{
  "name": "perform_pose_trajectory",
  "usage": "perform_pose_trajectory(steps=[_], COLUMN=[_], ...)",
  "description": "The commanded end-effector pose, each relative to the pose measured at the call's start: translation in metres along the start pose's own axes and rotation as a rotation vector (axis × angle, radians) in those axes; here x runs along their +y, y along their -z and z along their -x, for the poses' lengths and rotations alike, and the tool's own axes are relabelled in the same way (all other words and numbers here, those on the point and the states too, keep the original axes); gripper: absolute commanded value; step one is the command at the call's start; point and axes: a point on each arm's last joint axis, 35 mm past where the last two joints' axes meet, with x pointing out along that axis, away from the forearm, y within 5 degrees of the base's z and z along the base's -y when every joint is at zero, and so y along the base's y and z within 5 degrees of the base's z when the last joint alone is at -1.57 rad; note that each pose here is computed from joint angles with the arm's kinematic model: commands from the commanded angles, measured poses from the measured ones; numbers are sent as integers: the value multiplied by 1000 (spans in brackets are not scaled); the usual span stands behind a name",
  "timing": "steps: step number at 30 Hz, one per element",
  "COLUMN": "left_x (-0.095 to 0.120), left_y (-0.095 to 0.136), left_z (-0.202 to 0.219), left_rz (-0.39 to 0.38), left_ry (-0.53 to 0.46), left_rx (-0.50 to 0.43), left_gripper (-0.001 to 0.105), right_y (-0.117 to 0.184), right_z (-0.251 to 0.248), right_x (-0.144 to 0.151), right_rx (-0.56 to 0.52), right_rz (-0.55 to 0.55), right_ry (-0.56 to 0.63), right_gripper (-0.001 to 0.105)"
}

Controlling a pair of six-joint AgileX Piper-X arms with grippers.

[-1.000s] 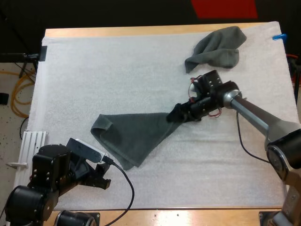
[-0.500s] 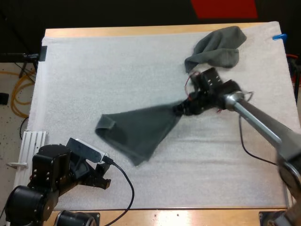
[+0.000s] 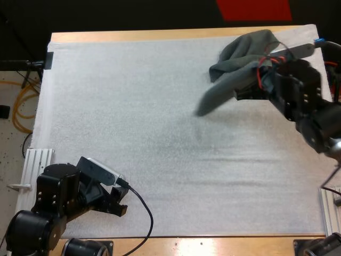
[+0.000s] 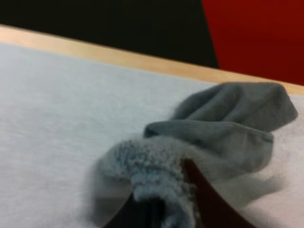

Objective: Pick towel from pile fold and stack

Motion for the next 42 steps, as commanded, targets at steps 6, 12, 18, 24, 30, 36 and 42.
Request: perform_pose_trajectory(steps=[6, 12, 18, 24, 30, 36, 42], left_x=[-1, -1, -2, -2, -2, -2, -2], left_y=[-1, -1, -2, -1, -5, -5, -5], left_z=[0, 0, 0, 0, 0, 0, 0], left_rz=[11, 16, 15, 16, 6, 6, 6], left_ry=[10, 34, 36, 40, 42, 42, 42], left_rx=[-6, -12, -14, -12, -44, -42, -42], left_gripper=[62, 62, 62, 62, 62, 62, 62], right_y=[-4, -5, 11, 31, 38, 55, 66], right_z=[0, -21, -85, -103, -96, -92, -94], right_x=[34, 64, 84, 74, 63, 57, 78], right_rx=[-4, -4, 62, 215, 305, 452, 465], right_rz=[55, 92, 100, 110, 172, 176, 58], right_ry=[-155, -215, -163, -113, -40, -131, -392], right_gripper=[1, 1, 1, 12, 84, 73, 62])
